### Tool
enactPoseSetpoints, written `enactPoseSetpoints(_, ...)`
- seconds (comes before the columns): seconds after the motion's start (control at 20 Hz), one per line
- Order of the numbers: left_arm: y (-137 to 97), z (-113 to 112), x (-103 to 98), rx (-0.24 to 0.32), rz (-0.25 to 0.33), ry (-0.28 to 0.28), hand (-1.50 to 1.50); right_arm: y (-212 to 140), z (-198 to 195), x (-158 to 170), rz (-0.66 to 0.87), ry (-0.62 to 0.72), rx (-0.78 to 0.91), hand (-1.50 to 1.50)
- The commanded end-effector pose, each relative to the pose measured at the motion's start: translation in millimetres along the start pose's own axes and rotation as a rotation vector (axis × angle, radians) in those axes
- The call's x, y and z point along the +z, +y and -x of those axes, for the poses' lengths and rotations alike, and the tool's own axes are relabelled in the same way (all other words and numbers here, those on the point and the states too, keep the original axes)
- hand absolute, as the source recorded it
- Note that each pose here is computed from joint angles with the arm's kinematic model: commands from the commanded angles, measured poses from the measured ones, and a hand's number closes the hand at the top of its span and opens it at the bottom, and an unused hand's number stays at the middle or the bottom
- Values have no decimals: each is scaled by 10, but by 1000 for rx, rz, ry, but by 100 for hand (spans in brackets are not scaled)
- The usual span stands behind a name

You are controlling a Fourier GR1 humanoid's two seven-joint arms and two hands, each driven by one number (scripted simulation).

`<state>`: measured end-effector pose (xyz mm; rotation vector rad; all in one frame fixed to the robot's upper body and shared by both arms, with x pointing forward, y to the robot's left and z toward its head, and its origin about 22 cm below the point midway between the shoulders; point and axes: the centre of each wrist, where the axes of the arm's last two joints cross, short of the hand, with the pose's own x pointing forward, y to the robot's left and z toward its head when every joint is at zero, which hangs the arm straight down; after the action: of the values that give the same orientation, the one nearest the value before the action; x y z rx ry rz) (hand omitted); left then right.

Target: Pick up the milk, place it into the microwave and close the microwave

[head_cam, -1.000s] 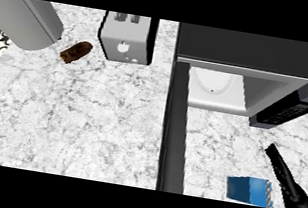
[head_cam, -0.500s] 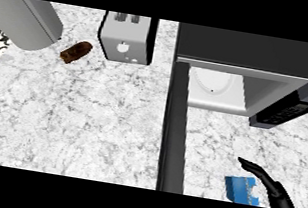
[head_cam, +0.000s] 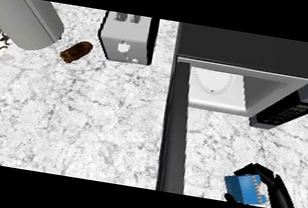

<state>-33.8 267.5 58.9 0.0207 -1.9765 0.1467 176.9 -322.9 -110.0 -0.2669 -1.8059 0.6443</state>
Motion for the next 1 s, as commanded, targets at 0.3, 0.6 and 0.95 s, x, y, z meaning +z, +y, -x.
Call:
enactPoseSetpoints(0.3, 94, -63, 145, 19, 7, 18, -150, 103, 243, -49, -13, -54, 80, 150)
enactPoseSetpoints(0.6, -11, -56, -104, 51, 39, -2, -150, 104, 372, -718, 156, -6, 71, 150)
enactPoseSetpoints(0.95, 117, -147, 49, 53, 14, 13, -150, 121, 382, -800, 115, -107, -26, 150)
